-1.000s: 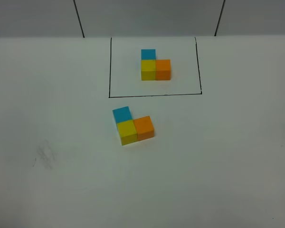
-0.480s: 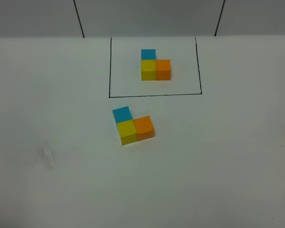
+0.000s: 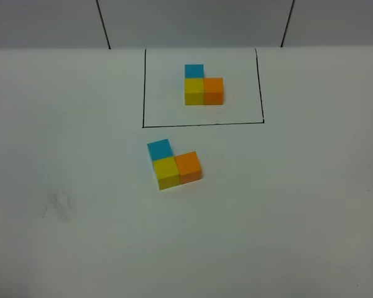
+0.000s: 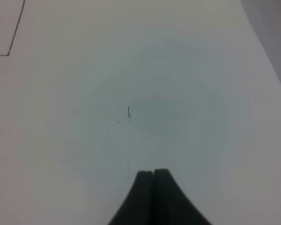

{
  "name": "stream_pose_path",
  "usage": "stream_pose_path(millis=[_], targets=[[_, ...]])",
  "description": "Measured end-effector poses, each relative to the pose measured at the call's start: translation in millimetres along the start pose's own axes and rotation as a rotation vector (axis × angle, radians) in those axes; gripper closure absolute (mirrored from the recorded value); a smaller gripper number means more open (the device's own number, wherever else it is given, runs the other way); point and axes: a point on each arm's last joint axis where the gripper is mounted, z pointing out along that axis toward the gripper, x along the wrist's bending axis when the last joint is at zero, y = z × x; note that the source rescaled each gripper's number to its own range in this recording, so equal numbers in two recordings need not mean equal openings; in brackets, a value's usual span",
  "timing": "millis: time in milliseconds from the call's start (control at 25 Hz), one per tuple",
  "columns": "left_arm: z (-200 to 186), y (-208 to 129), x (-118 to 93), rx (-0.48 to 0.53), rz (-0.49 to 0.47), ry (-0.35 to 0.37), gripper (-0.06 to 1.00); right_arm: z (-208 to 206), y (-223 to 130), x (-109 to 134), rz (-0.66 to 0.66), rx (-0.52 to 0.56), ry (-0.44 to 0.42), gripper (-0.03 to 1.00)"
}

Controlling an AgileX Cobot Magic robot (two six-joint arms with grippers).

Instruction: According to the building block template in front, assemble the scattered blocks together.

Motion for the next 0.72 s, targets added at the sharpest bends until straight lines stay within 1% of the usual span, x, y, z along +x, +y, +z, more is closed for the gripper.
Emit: stream_pose_path(millis=[720], targets=[[0.0,0.0,0.0,0.000,-0.001,0.000,0.94,0.0,0.0,-0.1,0.000,0.000,-0.001,0.97]])
